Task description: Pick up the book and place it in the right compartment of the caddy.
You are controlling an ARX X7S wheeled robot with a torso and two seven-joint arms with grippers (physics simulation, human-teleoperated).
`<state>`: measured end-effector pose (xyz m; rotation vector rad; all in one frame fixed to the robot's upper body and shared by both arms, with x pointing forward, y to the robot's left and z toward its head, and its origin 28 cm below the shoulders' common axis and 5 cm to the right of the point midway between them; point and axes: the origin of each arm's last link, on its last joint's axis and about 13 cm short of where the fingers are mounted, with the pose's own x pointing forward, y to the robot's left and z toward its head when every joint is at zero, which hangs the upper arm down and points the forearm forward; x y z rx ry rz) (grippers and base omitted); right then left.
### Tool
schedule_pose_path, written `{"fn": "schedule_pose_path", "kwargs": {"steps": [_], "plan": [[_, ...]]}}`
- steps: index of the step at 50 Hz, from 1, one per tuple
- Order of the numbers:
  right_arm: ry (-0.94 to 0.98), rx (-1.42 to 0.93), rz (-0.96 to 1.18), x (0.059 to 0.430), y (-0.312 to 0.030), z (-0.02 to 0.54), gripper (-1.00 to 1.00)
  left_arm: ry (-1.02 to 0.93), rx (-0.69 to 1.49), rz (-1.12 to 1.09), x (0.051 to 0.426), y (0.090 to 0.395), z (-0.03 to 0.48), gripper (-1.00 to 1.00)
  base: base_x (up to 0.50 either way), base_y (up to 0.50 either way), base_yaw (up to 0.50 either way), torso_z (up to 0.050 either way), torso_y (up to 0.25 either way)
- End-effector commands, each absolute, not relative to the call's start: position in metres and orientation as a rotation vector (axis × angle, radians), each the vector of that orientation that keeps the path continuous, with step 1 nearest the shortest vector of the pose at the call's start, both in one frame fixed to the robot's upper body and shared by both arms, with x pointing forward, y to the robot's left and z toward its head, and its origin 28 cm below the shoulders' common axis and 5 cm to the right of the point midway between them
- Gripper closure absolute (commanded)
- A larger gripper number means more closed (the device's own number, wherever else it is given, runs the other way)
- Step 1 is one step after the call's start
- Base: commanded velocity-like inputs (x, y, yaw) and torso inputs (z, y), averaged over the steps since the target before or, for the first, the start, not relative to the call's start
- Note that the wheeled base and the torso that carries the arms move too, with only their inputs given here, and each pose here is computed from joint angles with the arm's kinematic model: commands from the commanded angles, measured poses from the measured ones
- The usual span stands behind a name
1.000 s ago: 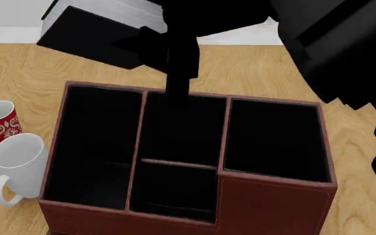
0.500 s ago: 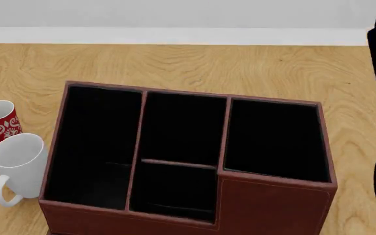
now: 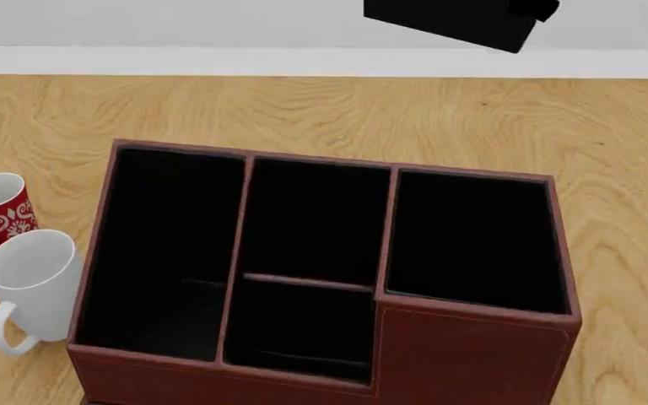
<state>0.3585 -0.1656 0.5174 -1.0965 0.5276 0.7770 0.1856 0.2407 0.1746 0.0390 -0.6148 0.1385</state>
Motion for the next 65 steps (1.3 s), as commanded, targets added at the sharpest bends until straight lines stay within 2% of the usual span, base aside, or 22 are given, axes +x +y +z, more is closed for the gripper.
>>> {"fn": "schedule_pose_path", "kwargs": {"steps": [1,26,65], "plan": [[0.603,-1.124,0.748,0.352,-0.173,0.514,1.0,-0.615,0.039,0.139,0.186,0.241,0.175,-1.0,0.0,0.0,0.0,0.0,0.01],[0.71,-1.112,0.704,0.357,-0.194,0.474,1.0,-0.615,0.039,0.139,0.186,0.241,0.175,-1.0,0.0,0.0,0.0,0.001,0.001],[0.728,-1.058,0.842,0.381,-0.186,0.399,1.0,-0.615,0.039,0.139,0.186,0.241,0.175,-1.0,0.0,0.0,0.0,0.0,0.001]]}}
